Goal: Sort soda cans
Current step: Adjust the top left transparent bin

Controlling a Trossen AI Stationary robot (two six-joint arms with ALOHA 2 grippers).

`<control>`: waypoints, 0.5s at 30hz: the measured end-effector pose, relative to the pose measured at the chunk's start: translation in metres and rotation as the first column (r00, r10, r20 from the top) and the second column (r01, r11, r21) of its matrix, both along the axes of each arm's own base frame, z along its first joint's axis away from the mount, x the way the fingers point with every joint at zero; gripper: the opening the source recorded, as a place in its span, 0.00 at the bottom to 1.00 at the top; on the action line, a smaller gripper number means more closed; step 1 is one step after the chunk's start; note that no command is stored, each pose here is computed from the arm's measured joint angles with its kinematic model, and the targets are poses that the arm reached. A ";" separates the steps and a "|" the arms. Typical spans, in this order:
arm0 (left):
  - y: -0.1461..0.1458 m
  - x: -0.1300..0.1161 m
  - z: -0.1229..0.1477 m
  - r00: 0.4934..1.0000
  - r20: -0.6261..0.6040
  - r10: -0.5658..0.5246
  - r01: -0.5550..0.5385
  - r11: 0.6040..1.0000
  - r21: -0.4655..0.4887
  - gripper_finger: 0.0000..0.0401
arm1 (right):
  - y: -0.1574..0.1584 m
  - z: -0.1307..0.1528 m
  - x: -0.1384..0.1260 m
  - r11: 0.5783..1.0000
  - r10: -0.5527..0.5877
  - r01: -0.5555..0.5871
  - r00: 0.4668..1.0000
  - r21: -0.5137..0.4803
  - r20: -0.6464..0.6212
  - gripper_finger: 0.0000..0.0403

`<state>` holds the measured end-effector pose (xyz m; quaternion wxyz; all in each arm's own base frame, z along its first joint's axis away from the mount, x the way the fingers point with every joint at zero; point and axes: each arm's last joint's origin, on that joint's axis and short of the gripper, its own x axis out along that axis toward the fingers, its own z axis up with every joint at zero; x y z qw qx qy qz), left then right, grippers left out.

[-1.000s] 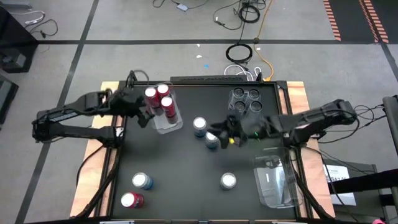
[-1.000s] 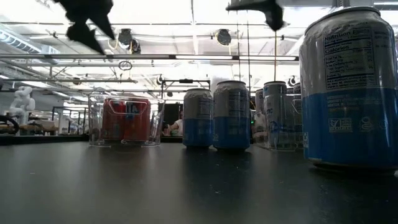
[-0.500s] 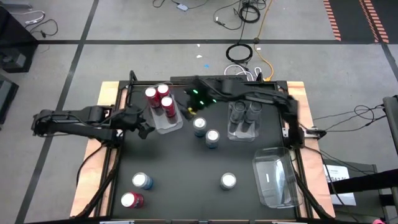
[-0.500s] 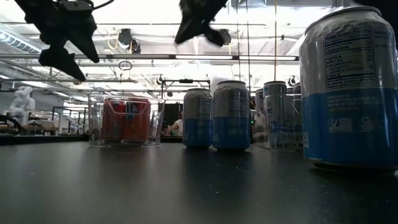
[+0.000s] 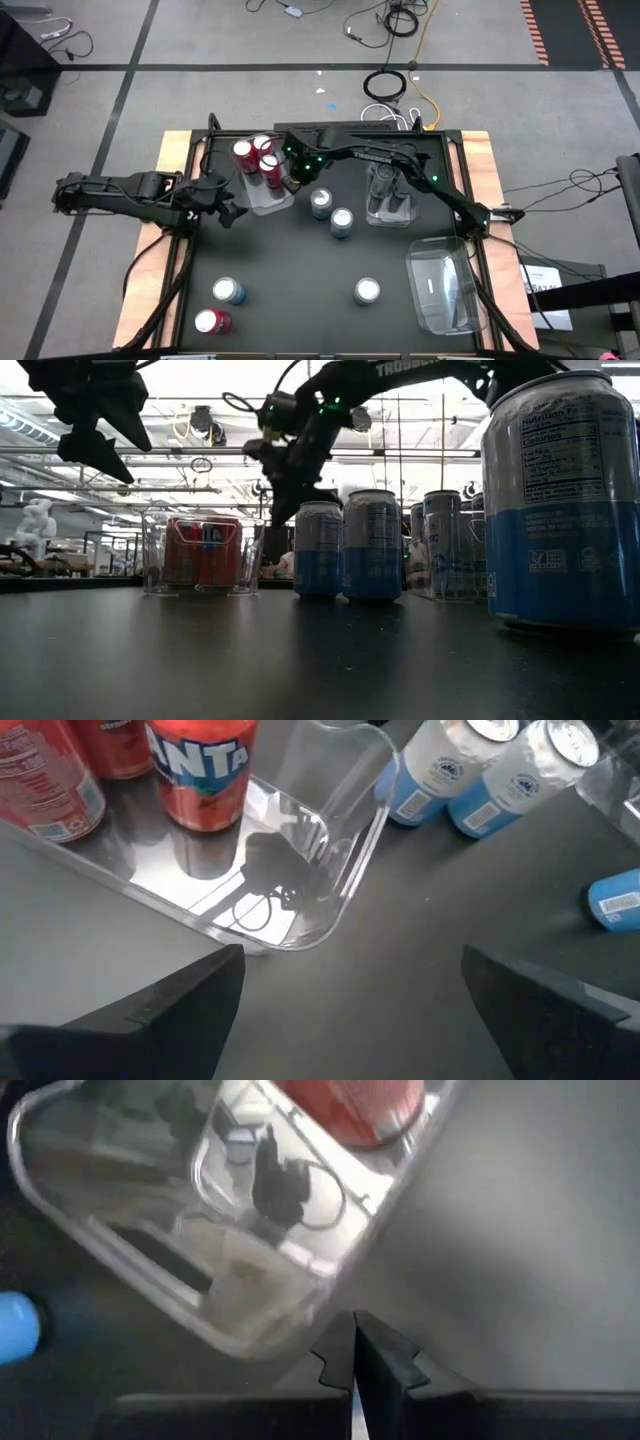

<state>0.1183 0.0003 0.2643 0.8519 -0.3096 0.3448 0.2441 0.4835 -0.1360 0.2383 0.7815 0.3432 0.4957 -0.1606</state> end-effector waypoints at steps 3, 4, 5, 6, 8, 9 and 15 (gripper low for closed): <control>0.000 0.000 0.000 1.000 -0.002 0.001 -0.001 1.000 0.001 0.95 | 0.002 -0.005 0.006 1.000 0.010 -0.010 1.000 -0.005 0.024 0.00; 0.000 0.000 0.000 1.000 -0.004 0.000 0.000 1.000 0.002 0.95 | 0.003 -0.006 0.007 1.000 0.015 -0.015 0.999 0.003 0.033 0.00; 0.000 0.000 0.000 1.000 -0.006 0.000 0.000 1.000 0.002 0.95 | 0.004 -0.009 0.009 1.000 0.022 -0.023 0.999 0.011 0.038 0.00; 0.000 0.000 0.000 1.000 -0.007 0.001 -0.001 1.000 0.003 0.95 | 0.005 -0.011 0.011 0.999 0.030 -0.031 0.999 0.021 0.043 0.00; 0.000 -0.001 -0.001 1.000 -0.014 0.002 -0.002 1.000 0.005 0.95 | 0.007 -0.013 0.012 0.996 0.057 -0.060 0.997 0.060 0.054 0.00; 0.000 -0.002 -0.001 1.000 -0.021 0.003 -0.003 1.000 0.006 0.95 | 0.009 -0.015 0.014 0.995 0.074 -0.078 0.995 0.068 0.068 0.00; 0.000 -0.002 -0.002 0.999 -0.033 0.003 -0.002 1.000 0.007 0.95 | 0.031 -0.010 0.029 0.979 0.170 -0.189 0.965 0.080 0.197 0.00</control>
